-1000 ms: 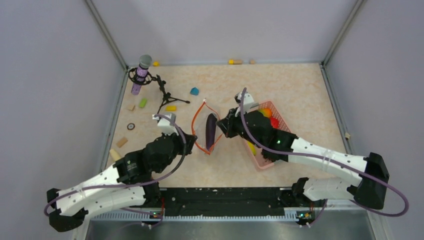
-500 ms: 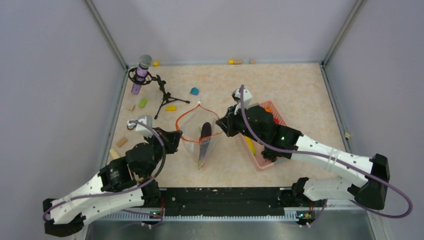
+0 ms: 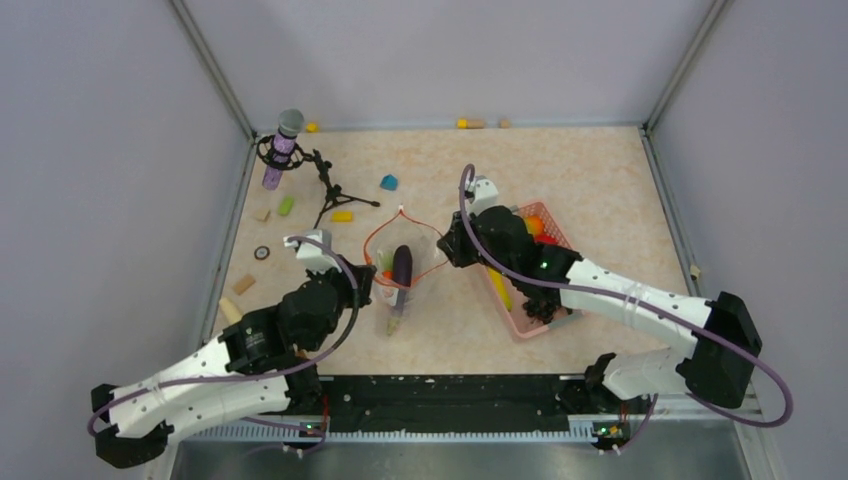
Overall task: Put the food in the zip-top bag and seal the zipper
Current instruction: Adjust the zipper food storage bag at the center of the board.
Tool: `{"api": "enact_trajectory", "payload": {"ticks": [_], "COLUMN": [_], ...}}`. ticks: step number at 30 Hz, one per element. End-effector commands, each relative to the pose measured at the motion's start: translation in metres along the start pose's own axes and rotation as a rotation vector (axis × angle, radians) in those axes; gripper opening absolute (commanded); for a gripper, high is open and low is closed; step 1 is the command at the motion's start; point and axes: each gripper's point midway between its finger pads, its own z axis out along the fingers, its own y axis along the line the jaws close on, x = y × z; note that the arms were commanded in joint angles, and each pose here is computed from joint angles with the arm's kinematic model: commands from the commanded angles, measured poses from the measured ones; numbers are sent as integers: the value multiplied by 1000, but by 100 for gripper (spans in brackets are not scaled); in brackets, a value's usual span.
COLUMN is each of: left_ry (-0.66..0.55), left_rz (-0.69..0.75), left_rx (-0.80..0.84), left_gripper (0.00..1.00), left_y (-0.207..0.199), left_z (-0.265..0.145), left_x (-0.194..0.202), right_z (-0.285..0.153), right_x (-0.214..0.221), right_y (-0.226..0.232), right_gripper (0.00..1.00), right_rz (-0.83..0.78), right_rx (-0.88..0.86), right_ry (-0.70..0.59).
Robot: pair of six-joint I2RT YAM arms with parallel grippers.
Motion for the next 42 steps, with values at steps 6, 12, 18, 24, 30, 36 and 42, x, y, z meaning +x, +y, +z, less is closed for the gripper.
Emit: {"api": "enact_trajectory", "payload": {"ticks": [6, 12, 18, 24, 30, 36, 42], "left_ry": [-20, -26, -36, -31, -21, -22, -34], "left_rz": [20, 41, 56, 89, 129, 156, 151], "left_rx": [-47, -154, -215, -245, -278, -311, -325], "left_gripper": [36, 68, 74, 75, 75, 72, 61], "left_y": [0, 12, 11, 6, 2, 4, 9], "left_z": [8, 10, 14, 21, 28, 33, 33], "left_x": [-3, -6, -14, -16, -15, -16, -18], "right_z": [-10, -18, -17, -19, -26, -41, -53], "right_x": [-27, -35, -25, -19, -14, -7, -3], "right_y": [11, 31, 47, 62, 72, 82, 81], "right_gripper": [0, 0, 0, 0, 0, 0, 0], "right_rz": [9, -86, -181, -246, -265, -296, -321], "right_rx": [-94, -205, -299, -353, -429, -527, -554], "right_ry": [-112, -116, -63, -51, -36, -41, -50]}}
